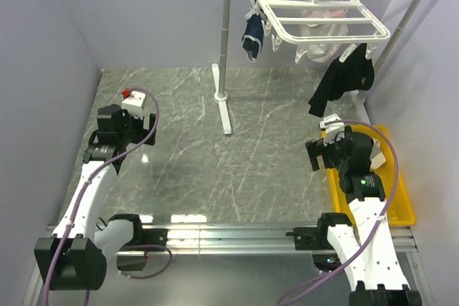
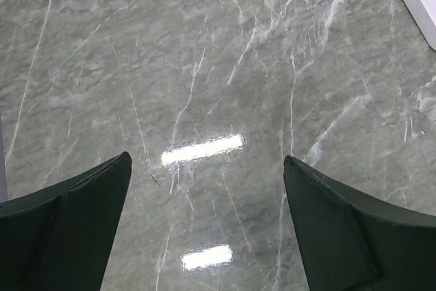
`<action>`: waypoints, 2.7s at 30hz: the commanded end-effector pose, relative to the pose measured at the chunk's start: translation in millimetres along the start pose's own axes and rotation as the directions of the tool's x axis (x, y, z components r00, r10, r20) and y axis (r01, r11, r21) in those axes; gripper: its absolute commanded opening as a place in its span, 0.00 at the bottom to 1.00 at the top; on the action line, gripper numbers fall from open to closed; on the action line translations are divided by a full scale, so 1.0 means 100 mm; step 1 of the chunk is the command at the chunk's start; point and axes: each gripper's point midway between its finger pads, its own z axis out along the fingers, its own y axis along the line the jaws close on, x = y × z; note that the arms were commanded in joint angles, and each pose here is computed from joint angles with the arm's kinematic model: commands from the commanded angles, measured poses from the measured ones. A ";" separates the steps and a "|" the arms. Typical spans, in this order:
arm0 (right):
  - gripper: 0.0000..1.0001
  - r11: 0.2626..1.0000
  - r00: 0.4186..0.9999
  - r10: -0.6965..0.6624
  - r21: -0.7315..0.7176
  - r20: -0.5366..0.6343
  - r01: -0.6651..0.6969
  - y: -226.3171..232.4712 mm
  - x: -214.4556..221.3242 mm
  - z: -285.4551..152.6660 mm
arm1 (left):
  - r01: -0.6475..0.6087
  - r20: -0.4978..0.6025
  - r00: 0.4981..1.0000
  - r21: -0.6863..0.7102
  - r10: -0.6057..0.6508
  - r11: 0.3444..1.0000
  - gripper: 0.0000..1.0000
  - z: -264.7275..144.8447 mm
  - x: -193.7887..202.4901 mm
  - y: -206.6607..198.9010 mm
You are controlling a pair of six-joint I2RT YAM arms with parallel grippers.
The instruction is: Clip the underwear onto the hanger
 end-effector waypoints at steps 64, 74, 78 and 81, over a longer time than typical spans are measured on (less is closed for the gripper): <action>0.00 0.973 0.947 -0.164 -0.201 -0.276 0.110 -0.53 0.34 -0.64 | -0.001 0.036 0.999 0.263 -0.009 0.965 0.99 -0.16 -0.36 -0.42; 0.00 0.884 0.959 -0.282 -0.386 0.007 0.263 0.32 -0.61 -0.36 | 0.158 0.024 0.983 0.377 -0.180 0.913 0.99 -0.33 -0.64 -0.49; 0.00 0.837 0.943 -0.322 -0.441 0.086 0.325 0.71 -0.86 -0.16 | 0.249 -0.001 0.961 0.437 -0.276 0.865 0.99 -0.38 -0.68 -0.52; 0.00 0.793 0.920 -0.361 -0.469 0.153 0.390 1.05 -0.97 0.00 | 0.268 0.005 0.953 0.463 -0.304 0.845 0.99 -0.40 -0.69 -0.54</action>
